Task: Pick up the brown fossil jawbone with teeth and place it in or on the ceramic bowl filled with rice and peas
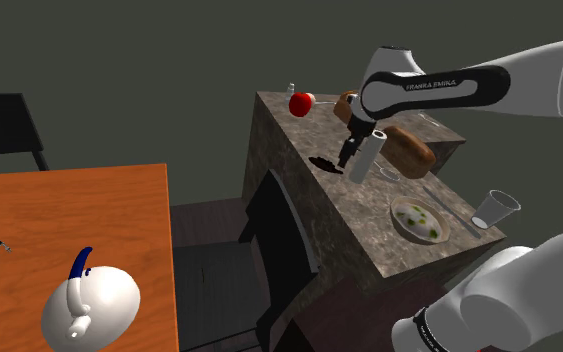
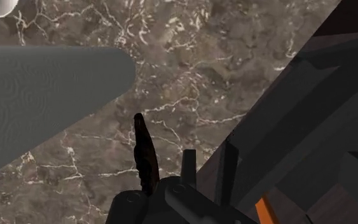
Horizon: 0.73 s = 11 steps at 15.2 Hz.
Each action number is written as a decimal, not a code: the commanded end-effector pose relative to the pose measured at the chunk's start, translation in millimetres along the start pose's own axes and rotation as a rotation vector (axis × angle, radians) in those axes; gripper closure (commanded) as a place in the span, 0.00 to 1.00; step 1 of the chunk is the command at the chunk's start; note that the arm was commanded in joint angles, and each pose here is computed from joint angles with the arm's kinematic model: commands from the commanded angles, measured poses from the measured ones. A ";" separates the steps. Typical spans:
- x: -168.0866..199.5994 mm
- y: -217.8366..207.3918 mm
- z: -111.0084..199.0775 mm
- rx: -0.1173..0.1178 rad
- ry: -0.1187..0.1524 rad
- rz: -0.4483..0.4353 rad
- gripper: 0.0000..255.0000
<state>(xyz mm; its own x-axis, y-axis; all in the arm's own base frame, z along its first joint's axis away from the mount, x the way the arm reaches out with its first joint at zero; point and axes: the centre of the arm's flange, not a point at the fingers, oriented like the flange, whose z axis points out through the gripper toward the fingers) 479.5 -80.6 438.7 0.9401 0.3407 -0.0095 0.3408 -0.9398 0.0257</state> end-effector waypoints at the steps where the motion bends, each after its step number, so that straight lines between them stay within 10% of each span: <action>1: 13.1 16.8 18.6 -0.010 0.000 -0.022 0.00; 11: 89.1 91.0 90.1 -0.053 -0.002 -0.129 0.00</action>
<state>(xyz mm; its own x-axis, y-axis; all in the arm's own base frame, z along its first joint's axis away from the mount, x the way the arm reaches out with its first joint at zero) 583.5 -131.4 358.7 0.8942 0.4473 -0.0179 0.4474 -0.8915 0.0715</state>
